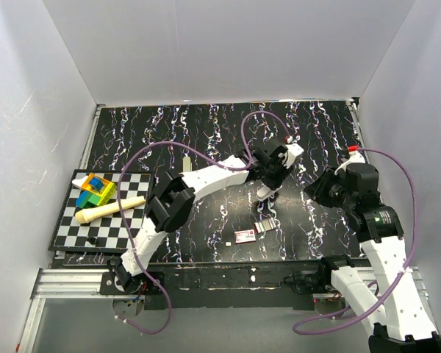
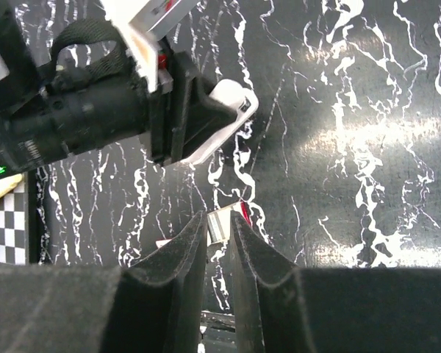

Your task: Unload the staples from the stapler

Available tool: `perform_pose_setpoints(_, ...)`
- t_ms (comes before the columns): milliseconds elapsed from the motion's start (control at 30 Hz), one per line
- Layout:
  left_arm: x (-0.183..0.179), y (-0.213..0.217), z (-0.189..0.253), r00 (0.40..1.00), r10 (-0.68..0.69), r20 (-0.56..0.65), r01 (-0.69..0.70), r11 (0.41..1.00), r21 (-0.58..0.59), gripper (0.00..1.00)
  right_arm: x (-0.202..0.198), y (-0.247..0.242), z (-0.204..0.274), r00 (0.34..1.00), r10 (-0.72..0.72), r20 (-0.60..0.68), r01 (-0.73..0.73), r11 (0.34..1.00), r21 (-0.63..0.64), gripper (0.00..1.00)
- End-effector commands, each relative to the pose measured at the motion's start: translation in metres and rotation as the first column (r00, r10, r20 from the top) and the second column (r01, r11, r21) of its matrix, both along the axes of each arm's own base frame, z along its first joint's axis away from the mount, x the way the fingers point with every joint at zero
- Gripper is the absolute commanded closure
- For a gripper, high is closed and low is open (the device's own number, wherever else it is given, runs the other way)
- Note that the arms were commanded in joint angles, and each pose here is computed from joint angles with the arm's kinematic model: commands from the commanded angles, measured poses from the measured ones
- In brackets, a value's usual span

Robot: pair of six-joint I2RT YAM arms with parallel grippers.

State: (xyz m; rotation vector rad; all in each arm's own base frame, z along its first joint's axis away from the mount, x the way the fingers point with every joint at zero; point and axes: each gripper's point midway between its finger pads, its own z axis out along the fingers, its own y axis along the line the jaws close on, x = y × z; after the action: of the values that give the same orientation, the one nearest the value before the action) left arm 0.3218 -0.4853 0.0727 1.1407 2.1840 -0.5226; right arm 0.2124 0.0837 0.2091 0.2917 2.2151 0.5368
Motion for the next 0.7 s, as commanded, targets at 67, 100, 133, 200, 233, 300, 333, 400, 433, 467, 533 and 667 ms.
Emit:
perform_pose_setpoints(67,-0.031,0.01,0.134,0.991,-0.087,0.106,0.109,0.969,-0.222,1.0,-0.004,0.012,0.046,0.989,0.099,0.106,-0.102,0.995,0.019,0.74)
perform_pose_setpoints(100,-0.037,0.014,0.14,0.99,-0.095,0.105,0.117,0.966,-0.23,1.0,-0.005,0.015,0.05,0.987,0.116,0.114,-0.12,0.992,0.028,0.73)
perform_pose_setpoints(133,-0.043,0.019,0.15,0.988,-0.106,0.109,0.13,0.96,-0.247,1.0,-0.007,0.021,0.051,0.983,0.147,0.11,-0.152,0.987,0.04,0.74)
perform_pose_setpoints(200,-0.056,0.03,0.169,0.985,-0.126,0.116,0.154,0.948,-0.278,1.0,-0.012,0.033,0.059,0.968,0.218,0.122,-0.227,0.971,0.071,0.73)
perform_pose_setpoints(233,-0.065,0.035,0.178,0.983,-0.145,0.116,0.173,0.939,-0.295,1.0,-0.014,0.037,0.062,0.961,0.244,0.13,-0.255,0.964,0.079,0.73)
perform_pose_setpoints(300,-0.079,0.043,0.19,0.978,-0.175,0.112,0.202,0.925,-0.322,1.0,-0.017,0.044,0.069,0.946,0.292,0.138,-0.306,0.947,0.093,0.7)
perform_pose_setpoints(333,-0.086,0.048,0.196,0.975,-0.19,0.115,0.218,0.917,-0.335,1.0,-0.02,0.047,0.072,0.94,0.31,0.144,-0.325,0.941,0.098,0.68)
perform_pose_setpoints(400,-0.097,0.058,0.204,0.972,-0.207,0.108,0.232,0.909,-0.346,1.0,-0.023,0.052,0.082,0.922,0.349,0.171,-0.369,0.924,0.104,0.64)
perform_pose_setpoints(433,-0.103,0.063,0.211,0.971,-0.213,0.11,0.239,0.904,-0.356,1.0,-0.026,0.055,0.086,0.911,0.37,0.181,-0.392,0.914,0.108,0.62)
perform_pose_setpoints(467,-0.109,0.067,0.213,0.969,-0.224,0.107,0.248,0.898,-0.365,1.0,-0.028,0.057,0.091,0.901,0.388,0.196,-0.413,0.905,0.104,0.62)
perform_pose_setpoints(533,-0.121,0.077,0.219,0.963,-0.247,0.105,0.268,0.885,-0.381,1.0,-0.034,0.065,0.099,0.868,0.444,0.221,-0.474,0.874,0.107,0.6)
perform_pose_setpoints(667,-0.144,0.093,0.23,0.946,-0.312,0.085,0.318,0.848,-0.423,1.0,-0.046,0.074,0.109,0.811,0.531,0.246,-0.567,0.817,0.106,0.55)
